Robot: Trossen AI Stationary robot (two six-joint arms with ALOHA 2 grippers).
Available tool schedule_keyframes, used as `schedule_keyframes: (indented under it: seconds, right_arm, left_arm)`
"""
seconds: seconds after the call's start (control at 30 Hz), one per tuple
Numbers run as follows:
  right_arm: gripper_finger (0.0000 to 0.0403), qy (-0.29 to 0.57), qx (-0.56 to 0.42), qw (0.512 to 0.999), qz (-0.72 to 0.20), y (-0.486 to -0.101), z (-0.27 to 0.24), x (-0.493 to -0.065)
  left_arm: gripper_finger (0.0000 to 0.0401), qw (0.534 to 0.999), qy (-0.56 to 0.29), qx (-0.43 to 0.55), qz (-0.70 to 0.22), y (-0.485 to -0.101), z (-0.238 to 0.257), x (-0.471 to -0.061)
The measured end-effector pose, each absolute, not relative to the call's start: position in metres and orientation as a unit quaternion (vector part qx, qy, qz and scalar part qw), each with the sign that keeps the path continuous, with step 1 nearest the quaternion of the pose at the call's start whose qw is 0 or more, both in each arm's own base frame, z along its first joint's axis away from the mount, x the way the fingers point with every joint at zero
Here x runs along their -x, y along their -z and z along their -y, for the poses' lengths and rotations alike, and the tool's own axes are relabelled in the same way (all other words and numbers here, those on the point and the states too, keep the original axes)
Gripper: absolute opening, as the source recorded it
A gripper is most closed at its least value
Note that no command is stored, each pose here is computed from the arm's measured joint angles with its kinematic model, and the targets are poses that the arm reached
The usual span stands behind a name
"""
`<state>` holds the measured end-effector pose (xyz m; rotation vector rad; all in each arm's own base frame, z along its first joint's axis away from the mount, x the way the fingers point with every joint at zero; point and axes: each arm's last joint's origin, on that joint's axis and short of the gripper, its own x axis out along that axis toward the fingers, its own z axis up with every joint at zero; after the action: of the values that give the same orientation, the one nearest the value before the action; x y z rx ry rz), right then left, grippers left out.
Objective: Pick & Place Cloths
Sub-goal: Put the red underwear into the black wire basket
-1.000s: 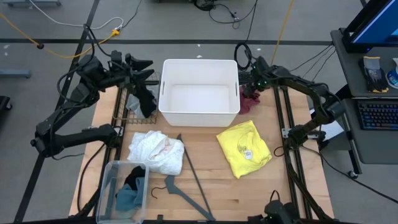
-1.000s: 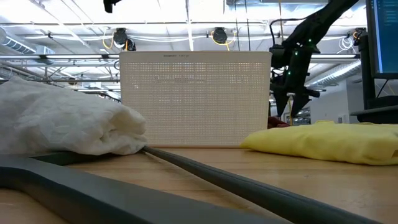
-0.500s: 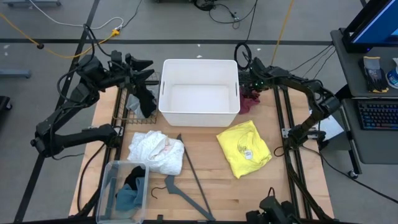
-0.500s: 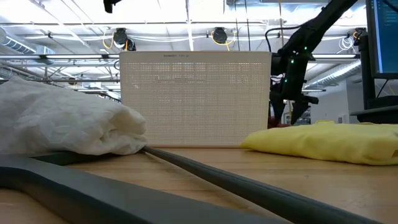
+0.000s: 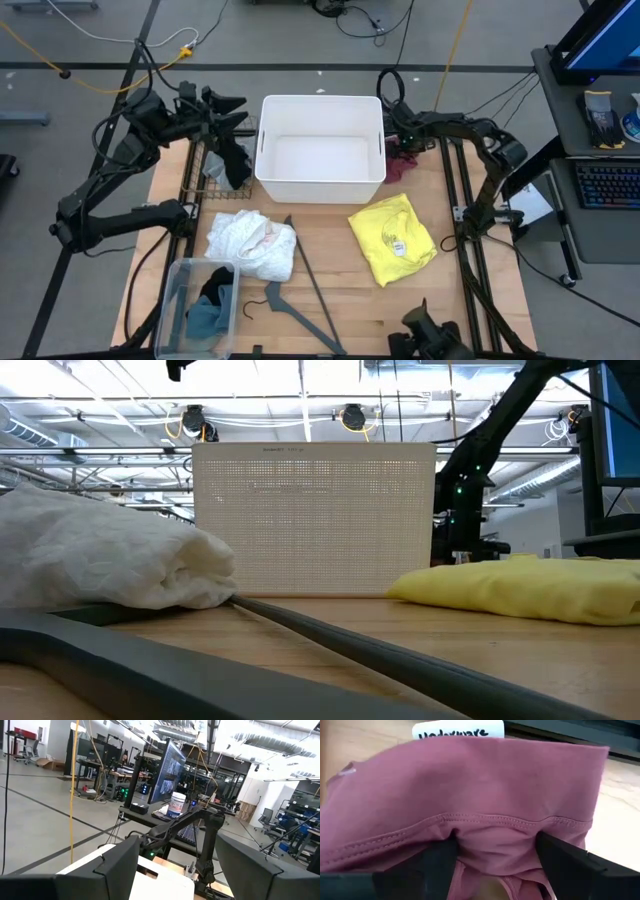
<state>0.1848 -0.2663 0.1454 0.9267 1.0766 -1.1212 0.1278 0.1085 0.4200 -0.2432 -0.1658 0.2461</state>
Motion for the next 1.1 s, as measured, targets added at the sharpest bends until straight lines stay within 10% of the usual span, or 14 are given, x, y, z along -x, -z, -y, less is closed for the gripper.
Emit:
schedule_keyframes:
  seconds: [0.27,0.7,1.1]
  right_arm:
    - [0.022,0.523,-0.406,0.573,-0.484,-0.129,0.259,-0.176]
    - [0.002,0.536,-0.423,0.561,-0.469,-0.15,0.232,-0.155]
    - [0.002,0.604,-0.358,0.656,-0.276,-0.267,0.18,-0.125]
  left_arm:
    - [0.0267,0.982,-0.122,0.122,0.082,-0.42,-0.108,-0.128]
    - [0.0267,0.982,-0.122,0.119,0.081,-0.42,-0.108,-0.128]
    - [0.0266,0.982,-0.116,0.123,0.08,-0.42,-0.109,-0.128]
